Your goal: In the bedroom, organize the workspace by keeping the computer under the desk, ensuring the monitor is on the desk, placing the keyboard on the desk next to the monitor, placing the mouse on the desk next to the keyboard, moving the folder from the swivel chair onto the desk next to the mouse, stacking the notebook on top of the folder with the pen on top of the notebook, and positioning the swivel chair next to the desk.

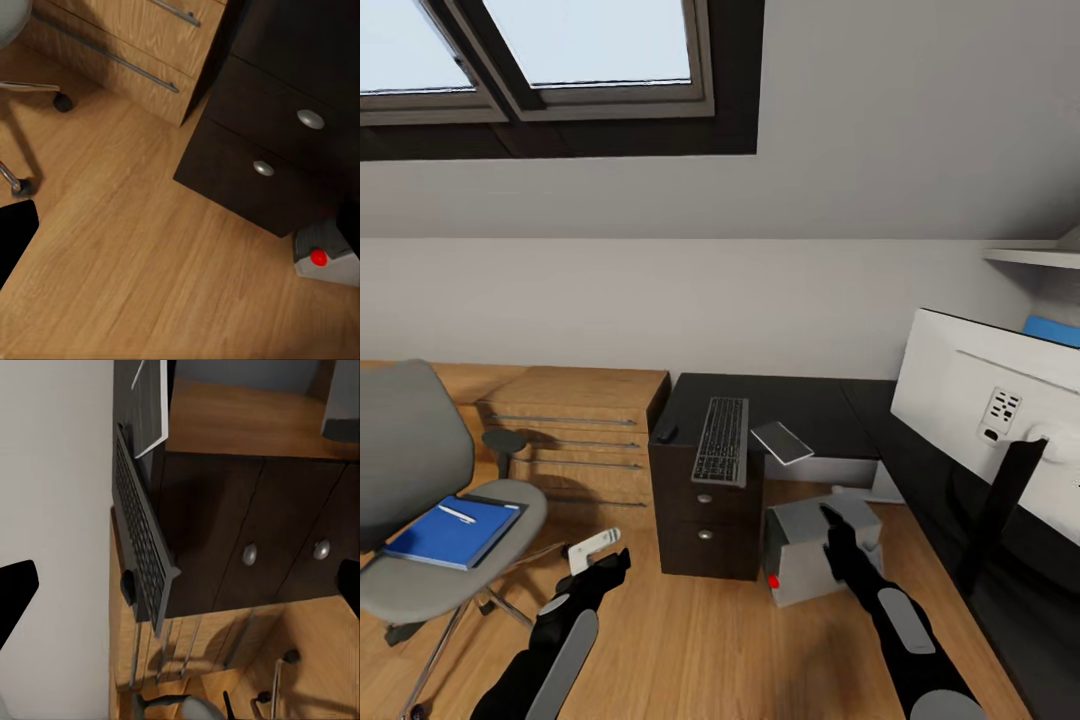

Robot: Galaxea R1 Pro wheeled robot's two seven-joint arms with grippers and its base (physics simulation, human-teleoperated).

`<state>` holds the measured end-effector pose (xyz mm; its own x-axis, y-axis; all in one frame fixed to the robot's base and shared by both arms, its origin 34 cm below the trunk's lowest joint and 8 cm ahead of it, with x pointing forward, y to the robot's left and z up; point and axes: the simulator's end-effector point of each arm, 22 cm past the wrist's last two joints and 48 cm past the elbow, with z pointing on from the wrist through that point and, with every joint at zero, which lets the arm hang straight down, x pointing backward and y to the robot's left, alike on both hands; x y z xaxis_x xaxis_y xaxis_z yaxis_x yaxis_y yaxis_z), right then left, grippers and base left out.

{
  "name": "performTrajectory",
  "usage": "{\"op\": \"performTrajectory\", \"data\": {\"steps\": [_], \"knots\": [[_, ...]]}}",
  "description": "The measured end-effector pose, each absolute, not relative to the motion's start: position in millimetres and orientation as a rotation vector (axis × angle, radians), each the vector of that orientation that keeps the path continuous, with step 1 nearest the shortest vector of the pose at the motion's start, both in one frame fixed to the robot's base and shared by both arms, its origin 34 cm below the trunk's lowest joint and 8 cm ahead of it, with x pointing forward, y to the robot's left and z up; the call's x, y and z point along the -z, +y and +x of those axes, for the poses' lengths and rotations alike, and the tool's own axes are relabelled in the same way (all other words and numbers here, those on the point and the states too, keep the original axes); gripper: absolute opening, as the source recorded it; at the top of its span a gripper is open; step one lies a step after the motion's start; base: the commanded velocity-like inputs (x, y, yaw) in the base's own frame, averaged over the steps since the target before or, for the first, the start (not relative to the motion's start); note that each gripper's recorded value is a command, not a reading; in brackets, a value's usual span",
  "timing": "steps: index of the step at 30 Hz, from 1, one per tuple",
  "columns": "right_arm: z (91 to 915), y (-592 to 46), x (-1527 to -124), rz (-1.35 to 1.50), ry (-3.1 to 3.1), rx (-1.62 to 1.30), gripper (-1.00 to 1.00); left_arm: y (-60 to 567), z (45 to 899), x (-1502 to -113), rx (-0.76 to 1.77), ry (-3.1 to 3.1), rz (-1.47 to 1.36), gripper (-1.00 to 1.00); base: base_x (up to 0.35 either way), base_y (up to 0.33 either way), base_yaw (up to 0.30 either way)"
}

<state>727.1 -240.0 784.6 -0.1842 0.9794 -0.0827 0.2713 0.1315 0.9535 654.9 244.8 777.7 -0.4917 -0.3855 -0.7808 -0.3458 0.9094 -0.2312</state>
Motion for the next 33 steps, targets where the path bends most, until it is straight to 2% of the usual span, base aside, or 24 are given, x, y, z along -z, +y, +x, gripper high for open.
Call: {"op": "performTrajectory", "data": {"steps": [16,29,33], "knots": [[715,-214,-759,1.213,1.794,-0.942,1.0,250,639,-752,0.007,2.215,-0.523,1.0,-0.007,-0.001,0.0],[658,-205,-691,0.951,2.011,-0.455,1.0,261,583,-684,-0.102,2.426,-0.529,1.0,0.0,0.0,0.0],[618,-203,-672,0.753,2.01,-0.237,1.0,259,523,-624,-0.236,2.576,-0.394,1.0,0.0,0.0,0.0]]}}
